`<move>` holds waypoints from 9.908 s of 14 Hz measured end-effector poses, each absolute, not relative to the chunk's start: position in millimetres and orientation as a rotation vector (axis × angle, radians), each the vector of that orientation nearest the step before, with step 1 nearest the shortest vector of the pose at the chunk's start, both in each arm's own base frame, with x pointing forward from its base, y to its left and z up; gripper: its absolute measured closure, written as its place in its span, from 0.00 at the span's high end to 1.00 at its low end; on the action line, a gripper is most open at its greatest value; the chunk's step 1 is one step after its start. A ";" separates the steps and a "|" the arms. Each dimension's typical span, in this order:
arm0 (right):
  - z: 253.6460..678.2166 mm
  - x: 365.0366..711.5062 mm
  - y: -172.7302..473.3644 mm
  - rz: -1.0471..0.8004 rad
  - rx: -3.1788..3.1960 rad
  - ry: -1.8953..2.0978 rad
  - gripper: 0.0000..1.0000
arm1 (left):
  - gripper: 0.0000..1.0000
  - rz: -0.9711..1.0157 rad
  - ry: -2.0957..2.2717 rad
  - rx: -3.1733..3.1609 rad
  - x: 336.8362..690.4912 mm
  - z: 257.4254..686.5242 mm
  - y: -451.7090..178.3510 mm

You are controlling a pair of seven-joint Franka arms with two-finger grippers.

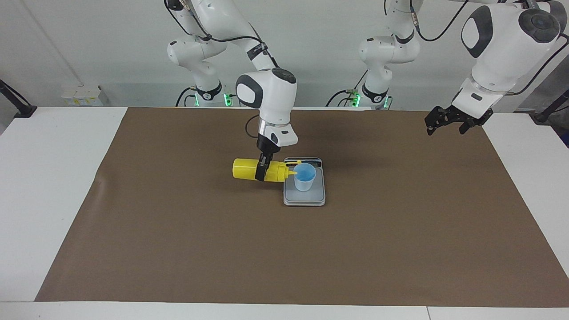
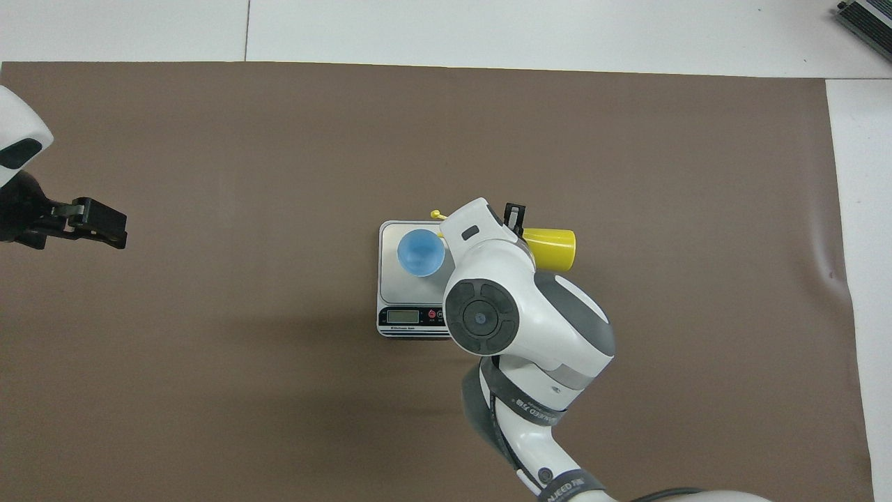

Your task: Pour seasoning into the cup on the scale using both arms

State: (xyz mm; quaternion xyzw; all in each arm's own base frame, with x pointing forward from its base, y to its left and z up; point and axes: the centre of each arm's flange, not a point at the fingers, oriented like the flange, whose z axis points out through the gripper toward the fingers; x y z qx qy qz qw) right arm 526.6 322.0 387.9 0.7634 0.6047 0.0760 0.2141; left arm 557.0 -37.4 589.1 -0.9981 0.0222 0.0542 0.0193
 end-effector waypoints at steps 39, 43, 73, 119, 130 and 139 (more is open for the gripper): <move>416.9 524.3 302.8 0.324 2.143 1.401 0.40 | 1.00 0.168 0.069 -3.098 557.0 589.1 -37.4; 411.6 533.8 270.0 0.337 2.256 1.457 0.40 | 1.00 0.168 0.069 -3.098 557.0 589.1 -37.4; 386.0 544.1 -94.8 1.380 2.492 1.880 0.40 | 1.00 0.168 0.069 -3.098 557.0 589.1 -37.4; 259.3 477.1 -221.0 1.818 2.748 1.725 1.00 | 1.00 0.168 0.069 -3.098 557.0 589.1 -37.4; 372.2 466.4 -259.4 1.419 2.819 1.774 1.00 | 1.00 0.168 0.069 -3.098 557.0 589.1 -37.4; 466.5 469.4 -223.9 0.922 3.027 1.508 1.00 | 1.00 0.168 0.069 -3.098 557.0 589.1 -37.4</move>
